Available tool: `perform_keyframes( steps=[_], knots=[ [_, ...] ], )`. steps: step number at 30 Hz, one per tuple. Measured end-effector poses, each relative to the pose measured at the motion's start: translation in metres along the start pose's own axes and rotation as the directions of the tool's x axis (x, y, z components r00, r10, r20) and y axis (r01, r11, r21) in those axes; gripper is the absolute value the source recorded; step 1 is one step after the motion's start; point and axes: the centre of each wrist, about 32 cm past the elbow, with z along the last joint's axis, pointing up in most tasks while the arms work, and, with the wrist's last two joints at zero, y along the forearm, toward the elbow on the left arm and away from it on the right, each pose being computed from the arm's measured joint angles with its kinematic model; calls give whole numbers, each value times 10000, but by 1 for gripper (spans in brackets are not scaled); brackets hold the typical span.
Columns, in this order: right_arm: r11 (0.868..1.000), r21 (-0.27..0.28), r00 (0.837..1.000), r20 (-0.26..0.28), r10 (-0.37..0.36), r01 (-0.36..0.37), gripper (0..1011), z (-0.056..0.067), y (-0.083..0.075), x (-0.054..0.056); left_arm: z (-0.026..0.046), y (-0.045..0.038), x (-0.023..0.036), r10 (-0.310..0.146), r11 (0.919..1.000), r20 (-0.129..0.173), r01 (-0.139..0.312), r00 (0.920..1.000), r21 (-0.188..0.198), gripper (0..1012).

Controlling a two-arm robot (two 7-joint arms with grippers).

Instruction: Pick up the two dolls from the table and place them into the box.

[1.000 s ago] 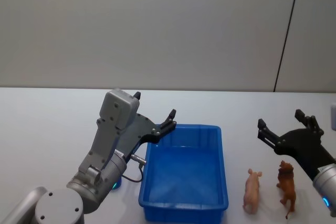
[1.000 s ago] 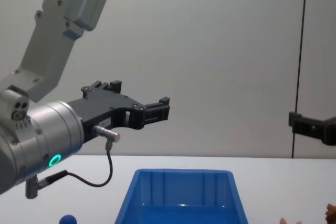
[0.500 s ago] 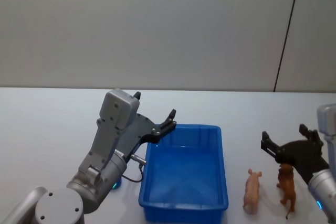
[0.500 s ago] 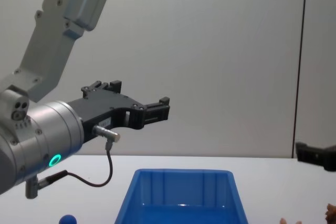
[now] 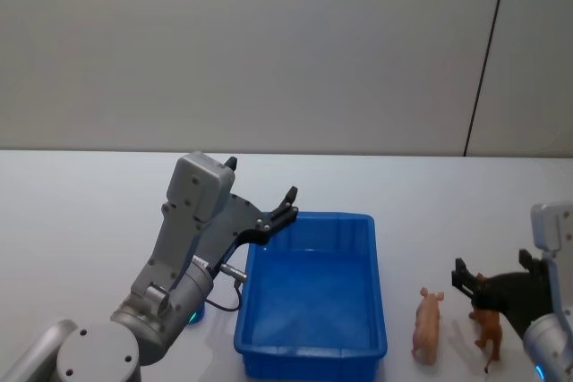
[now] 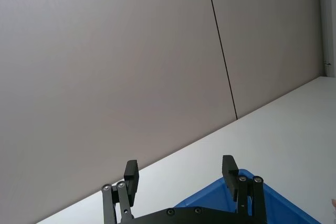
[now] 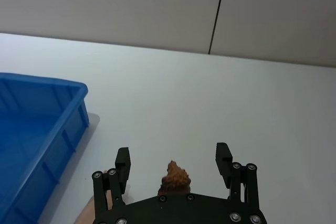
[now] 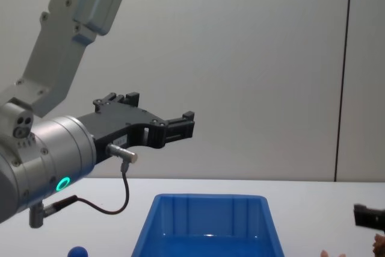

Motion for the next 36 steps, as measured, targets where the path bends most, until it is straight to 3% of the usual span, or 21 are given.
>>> perform_keyframes(
  steps=[10,29,36],
  knots=[
    [9965,-795,9991,-328,-279,253,1001,-105,-18,-38,0,0,0,0,10000,0,0,10000,0,1001],
    [9859,-1669,9978,-604,-261,157,998,-305,89,-67,0,0,0,0,10000,0,0,10000,-1,1001],
    [9814,-1918,9976,-673,-191,58,832,-353,134,-77,0,0,0,0,10000,0,0,10000,0,1001]
  ],
)
